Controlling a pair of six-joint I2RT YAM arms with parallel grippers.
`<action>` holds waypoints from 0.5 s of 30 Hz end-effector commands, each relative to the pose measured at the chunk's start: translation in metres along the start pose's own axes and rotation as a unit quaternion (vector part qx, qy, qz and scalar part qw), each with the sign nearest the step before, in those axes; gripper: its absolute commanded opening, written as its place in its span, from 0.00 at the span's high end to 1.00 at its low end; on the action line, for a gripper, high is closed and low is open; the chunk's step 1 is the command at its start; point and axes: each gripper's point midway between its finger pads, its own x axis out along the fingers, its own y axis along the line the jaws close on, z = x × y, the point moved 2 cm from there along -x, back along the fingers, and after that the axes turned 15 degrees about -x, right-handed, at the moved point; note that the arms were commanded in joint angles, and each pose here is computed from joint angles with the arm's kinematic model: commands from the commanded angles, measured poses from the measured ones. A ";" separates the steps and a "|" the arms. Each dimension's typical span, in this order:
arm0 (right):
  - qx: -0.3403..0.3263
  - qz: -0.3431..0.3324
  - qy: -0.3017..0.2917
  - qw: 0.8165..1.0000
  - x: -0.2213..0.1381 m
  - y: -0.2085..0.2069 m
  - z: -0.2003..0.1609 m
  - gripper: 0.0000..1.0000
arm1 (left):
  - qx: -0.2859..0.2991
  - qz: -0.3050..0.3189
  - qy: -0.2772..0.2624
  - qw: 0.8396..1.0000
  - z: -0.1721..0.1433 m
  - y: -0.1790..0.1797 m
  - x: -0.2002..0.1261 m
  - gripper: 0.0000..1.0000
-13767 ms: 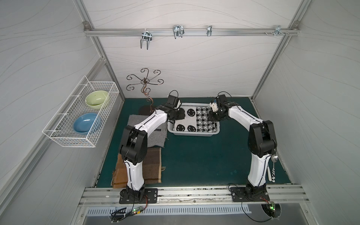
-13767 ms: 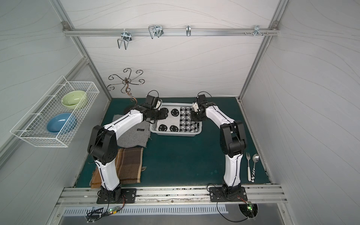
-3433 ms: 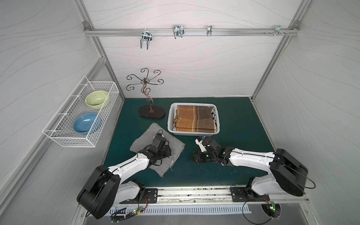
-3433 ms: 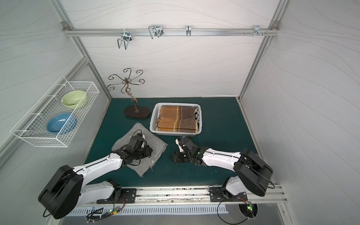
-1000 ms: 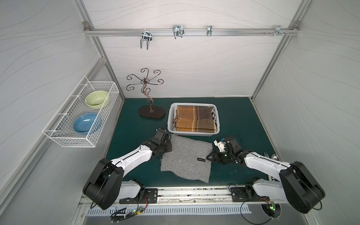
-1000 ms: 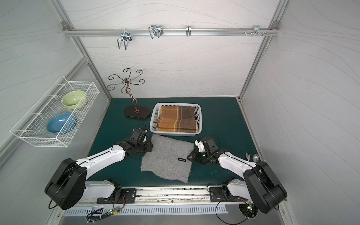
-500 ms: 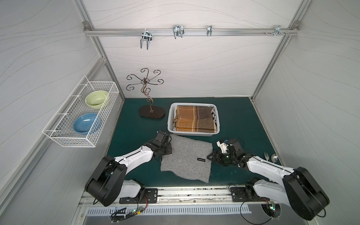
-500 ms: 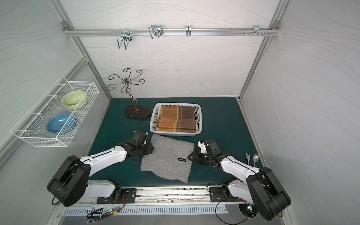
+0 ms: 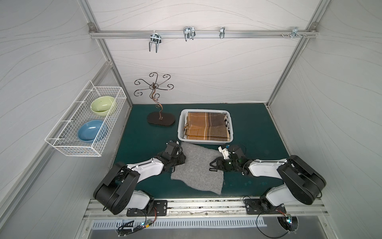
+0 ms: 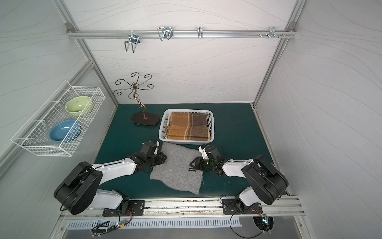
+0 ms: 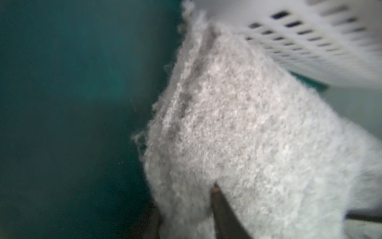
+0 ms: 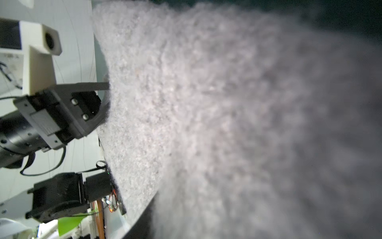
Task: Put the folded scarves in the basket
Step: Pick up the scarf at the center of the board.
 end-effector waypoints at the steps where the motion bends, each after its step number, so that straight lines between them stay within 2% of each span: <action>1: 0.019 -0.037 0.046 0.998 0.005 -0.016 -0.026 0.72 | -0.006 -0.017 0.044 0.999 -0.019 -0.003 -0.003 0.83; 3: 0.011 -0.038 0.042 0.998 0.000 -0.013 -0.022 0.84 | -0.004 -0.023 0.045 0.999 -0.018 -0.007 -0.007 1.00; 7: -0.015 -0.050 0.035 0.998 -0.018 -0.003 -0.015 0.94 | 0.000 -0.042 0.042 0.998 -0.015 -0.019 -0.020 1.00; 15: -0.060 -0.040 0.005 0.997 -0.069 0.038 0.008 0.95 | -0.002 -0.090 0.026 0.996 -0.005 -0.050 -0.063 1.00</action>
